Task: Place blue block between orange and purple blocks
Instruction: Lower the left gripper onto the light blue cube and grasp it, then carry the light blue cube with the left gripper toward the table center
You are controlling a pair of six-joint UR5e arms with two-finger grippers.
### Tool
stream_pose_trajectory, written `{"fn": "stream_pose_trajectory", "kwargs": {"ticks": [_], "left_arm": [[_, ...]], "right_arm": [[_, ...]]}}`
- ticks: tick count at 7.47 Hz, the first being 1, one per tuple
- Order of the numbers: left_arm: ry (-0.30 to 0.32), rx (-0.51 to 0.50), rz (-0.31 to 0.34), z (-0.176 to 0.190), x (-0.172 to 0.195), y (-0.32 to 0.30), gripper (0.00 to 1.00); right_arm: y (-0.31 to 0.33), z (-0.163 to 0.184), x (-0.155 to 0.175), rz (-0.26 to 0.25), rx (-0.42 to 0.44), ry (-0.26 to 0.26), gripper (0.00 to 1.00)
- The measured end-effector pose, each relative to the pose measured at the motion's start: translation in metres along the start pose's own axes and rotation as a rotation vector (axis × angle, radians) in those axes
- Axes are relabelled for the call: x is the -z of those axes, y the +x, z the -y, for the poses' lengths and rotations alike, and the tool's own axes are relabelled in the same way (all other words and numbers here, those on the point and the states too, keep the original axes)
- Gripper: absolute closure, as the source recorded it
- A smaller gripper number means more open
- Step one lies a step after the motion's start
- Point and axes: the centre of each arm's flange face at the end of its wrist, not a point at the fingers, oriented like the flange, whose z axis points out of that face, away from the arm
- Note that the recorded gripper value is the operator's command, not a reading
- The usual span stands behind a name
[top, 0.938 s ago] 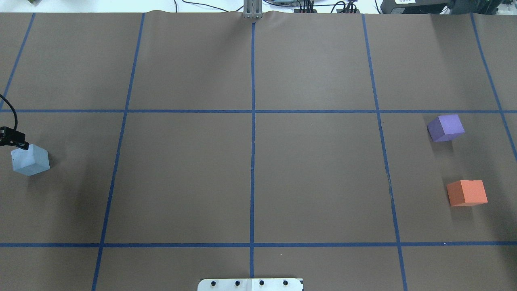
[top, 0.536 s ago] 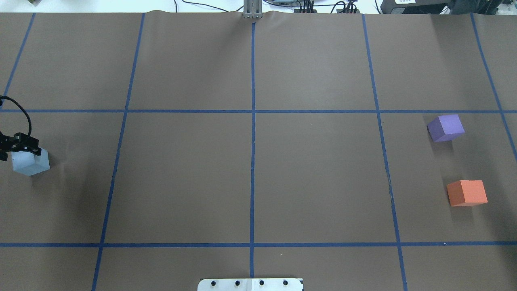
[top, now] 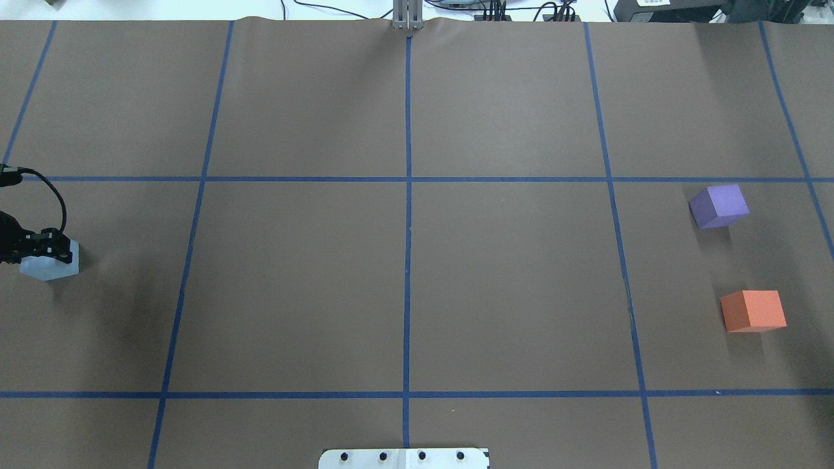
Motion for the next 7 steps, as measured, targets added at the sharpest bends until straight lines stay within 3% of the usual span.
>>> {"fn": "stream_pose_trajectory", "kwargs": {"ticks": [2, 4, 5, 7], "left_arm": [[0.046, -0.060, -0.068, 0.000, 0.034, 0.042, 0.98], [0.118, -0.152, -0.174, 0.014, 0.083, 0.122, 0.97], [0.123, -0.179, -0.197, 0.026, 0.103, 0.178, 0.95], [0.071, -0.216, -0.177, 0.023, 0.128, 0.310, 0.93]], "right_arm": [[-0.001, -0.001, -0.001, 0.016, -0.002, -0.001, 0.00], [-0.002, -0.002, -0.001, 0.026, -0.006, -0.002, 0.00], [-0.002, -0.002, -0.001, 0.027, -0.014, -0.001, 0.00], [-0.004, 0.001, 0.000, 0.028, -0.036, 0.002, 0.00]]}}
